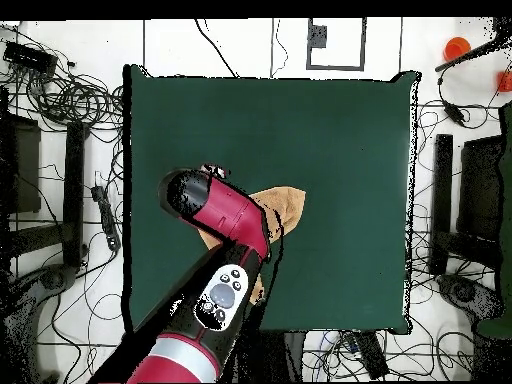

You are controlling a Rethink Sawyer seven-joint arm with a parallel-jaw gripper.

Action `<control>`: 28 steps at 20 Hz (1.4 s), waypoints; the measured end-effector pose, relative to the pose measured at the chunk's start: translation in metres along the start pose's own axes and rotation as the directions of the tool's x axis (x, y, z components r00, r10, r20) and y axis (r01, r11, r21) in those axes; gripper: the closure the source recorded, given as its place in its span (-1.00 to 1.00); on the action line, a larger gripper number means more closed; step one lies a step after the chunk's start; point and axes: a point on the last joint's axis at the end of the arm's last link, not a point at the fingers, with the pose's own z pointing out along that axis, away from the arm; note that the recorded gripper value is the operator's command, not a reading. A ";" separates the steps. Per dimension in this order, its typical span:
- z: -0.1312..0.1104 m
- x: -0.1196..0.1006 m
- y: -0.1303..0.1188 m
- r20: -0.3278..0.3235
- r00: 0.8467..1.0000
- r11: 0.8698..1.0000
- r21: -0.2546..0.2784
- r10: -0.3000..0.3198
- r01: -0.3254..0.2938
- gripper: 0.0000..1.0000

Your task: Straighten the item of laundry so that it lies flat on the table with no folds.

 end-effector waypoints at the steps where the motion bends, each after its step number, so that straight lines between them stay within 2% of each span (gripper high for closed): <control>1: 0.000 0.000 0.000 0.001 1.000 1.000 0.001 0.000 0.000 -1.00; 18: 0.003 -0.001 -0.003 0.003 1.000 1.000 0.007 -0.001 0.001 -1.00; 28: 0.005 0.000 -0.008 -0.002 1.000 0.999 0.044 -0.002 0.002 -1.00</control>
